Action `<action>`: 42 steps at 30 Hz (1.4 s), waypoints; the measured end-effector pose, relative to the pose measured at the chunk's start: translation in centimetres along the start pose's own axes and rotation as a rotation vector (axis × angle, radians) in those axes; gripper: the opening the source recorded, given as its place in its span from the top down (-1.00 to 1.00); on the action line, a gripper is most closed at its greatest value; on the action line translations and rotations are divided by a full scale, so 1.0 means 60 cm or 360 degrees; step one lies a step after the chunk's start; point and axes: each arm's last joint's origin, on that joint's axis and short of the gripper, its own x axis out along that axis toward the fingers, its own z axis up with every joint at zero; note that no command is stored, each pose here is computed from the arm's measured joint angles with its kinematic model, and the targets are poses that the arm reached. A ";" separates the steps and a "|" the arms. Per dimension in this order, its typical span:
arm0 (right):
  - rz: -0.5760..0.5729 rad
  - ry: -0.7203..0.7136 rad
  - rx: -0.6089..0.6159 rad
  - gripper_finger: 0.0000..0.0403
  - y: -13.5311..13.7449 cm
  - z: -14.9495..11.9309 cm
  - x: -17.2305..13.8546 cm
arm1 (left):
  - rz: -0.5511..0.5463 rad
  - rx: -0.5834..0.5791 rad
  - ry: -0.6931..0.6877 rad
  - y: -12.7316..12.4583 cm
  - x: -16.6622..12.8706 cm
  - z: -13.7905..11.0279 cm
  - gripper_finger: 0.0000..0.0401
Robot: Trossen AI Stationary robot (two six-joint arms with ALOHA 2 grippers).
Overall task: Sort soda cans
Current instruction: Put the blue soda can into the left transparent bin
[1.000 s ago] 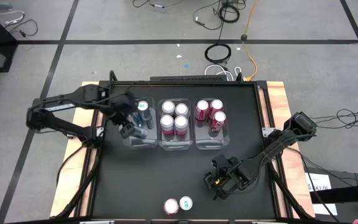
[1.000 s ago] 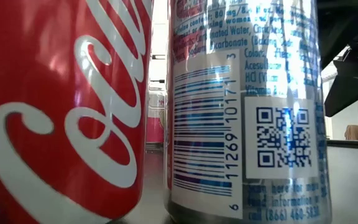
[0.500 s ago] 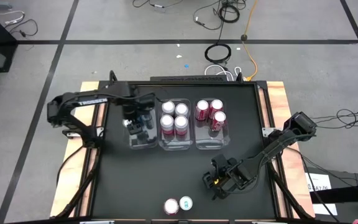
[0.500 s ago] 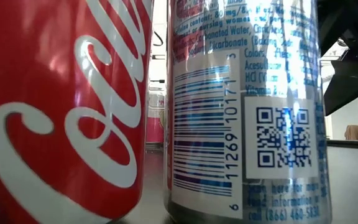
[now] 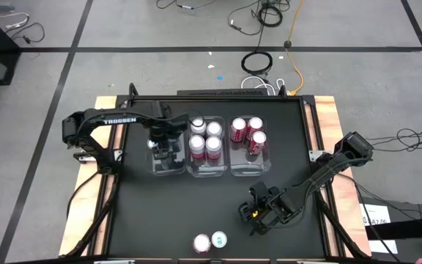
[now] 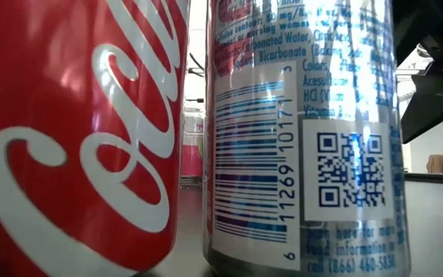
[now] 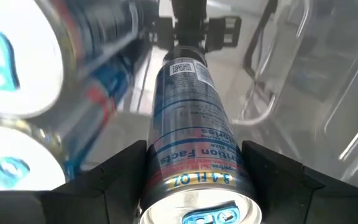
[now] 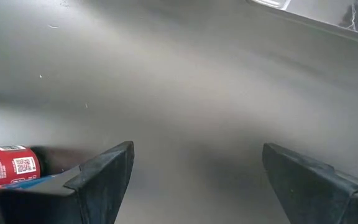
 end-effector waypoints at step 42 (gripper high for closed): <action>0.0012 0.0011 0.0046 -0.73 0.001 -0.001 0.000 | 0.0102 -0.0024 -0.0012 0.008 0.000 0.001 -0.31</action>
